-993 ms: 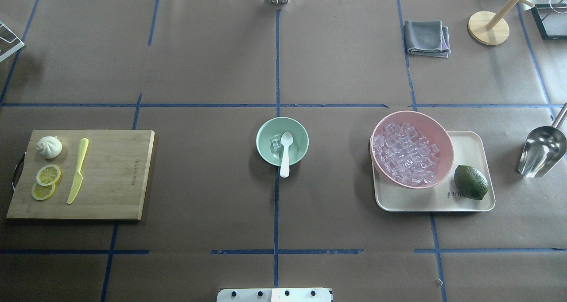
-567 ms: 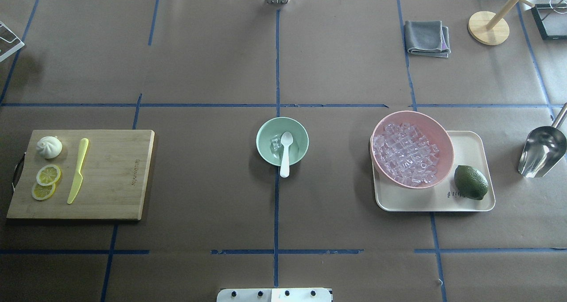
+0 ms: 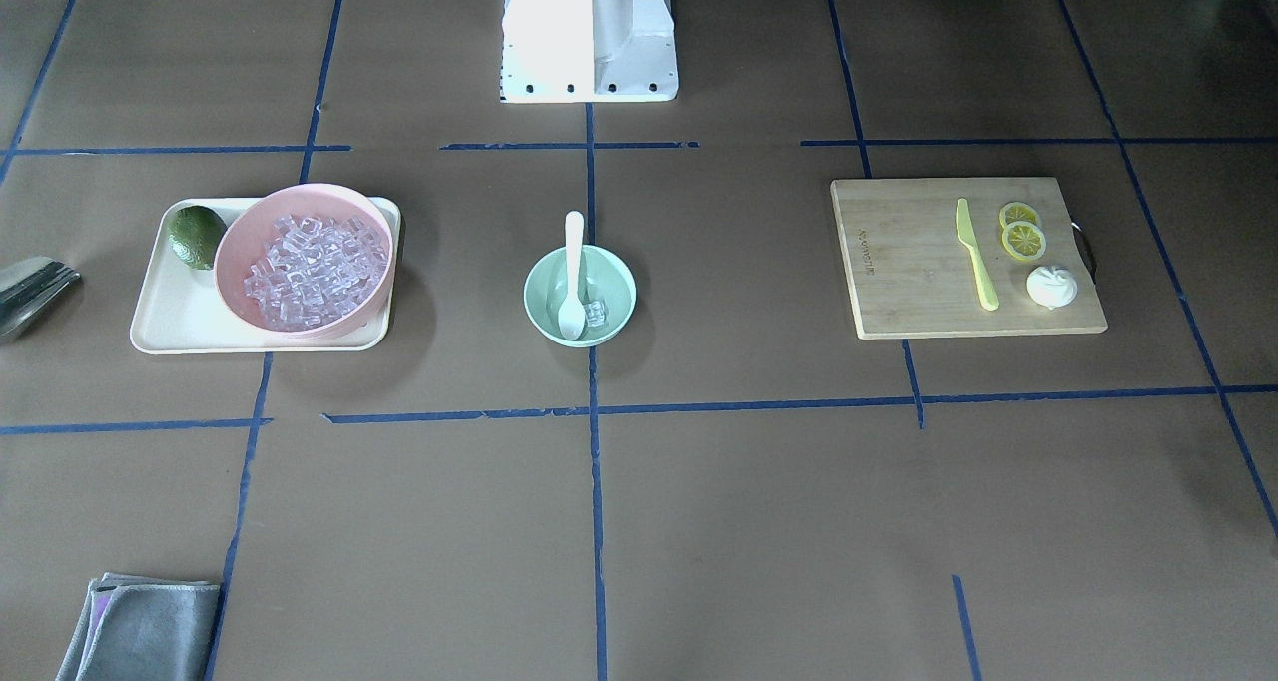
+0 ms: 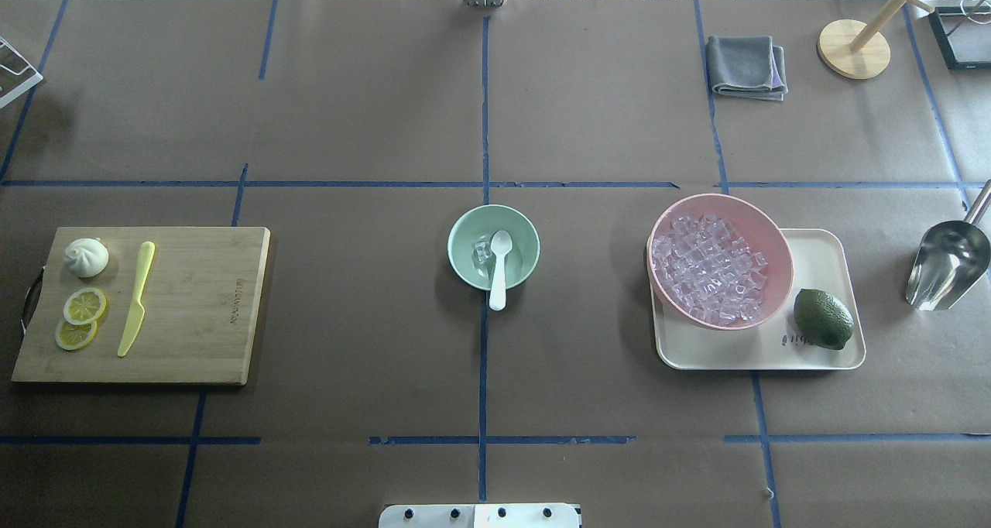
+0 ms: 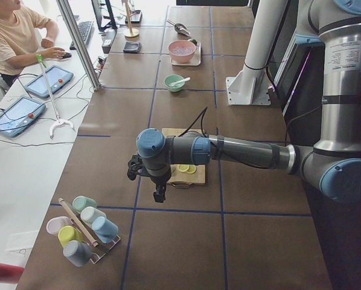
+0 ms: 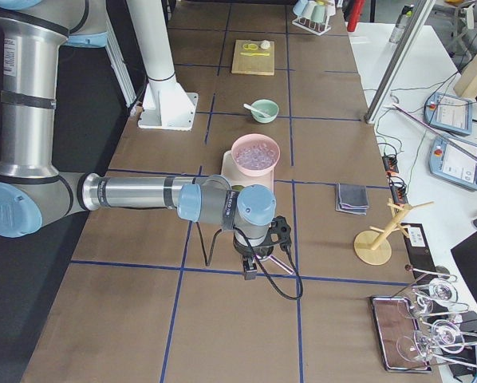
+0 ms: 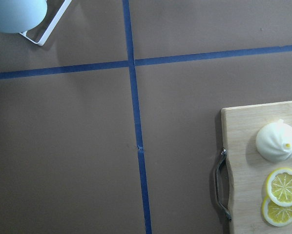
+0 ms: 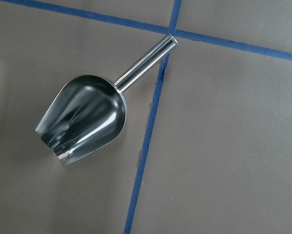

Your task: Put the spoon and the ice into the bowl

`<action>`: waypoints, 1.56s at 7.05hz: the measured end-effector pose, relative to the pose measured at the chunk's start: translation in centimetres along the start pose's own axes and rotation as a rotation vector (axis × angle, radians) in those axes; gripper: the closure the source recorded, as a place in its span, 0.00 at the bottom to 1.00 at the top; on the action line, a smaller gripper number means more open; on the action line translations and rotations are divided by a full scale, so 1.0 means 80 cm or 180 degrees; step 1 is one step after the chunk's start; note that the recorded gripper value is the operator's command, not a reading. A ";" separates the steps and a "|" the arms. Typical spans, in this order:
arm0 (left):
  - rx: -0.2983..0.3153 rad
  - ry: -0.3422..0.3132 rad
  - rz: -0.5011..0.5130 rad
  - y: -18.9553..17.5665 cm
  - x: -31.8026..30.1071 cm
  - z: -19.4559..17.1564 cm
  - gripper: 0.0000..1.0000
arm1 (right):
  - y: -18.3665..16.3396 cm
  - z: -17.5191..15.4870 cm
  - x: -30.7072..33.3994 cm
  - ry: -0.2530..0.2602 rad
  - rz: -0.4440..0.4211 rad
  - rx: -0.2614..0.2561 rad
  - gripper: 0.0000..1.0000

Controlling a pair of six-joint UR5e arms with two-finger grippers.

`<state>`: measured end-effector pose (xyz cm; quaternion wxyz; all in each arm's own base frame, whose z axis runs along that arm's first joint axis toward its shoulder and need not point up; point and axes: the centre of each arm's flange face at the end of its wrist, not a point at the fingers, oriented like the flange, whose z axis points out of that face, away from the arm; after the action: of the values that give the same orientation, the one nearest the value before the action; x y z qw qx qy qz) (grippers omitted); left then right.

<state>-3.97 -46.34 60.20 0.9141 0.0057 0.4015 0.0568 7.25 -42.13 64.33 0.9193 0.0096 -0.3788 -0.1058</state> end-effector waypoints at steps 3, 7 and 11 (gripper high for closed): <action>-0.0007 0.0001 0.0003 0.002 -0.004 0.004 0.00 | -0.003 0.011 -0.008 -0.0021 -0.0008 -0.0170 0.01; -0.0025 -0.0009 0.0007 0.015 -0.009 0.009 0.00 | -0.016 0.012 -0.018 -0.0023 -0.0121 -0.0322 0.01; -0.0047 -0.0006 -0.0022 0.020 -0.013 0.013 0.00 | -0.017 -0.002 -0.016 0.0148 -0.0122 -0.0307 0.00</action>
<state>-4.05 -44.82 61.75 0.9146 -0.0024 0.4003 0.0566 6.21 -43.21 63.21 0.9251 -0.0250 -0.3516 -0.1412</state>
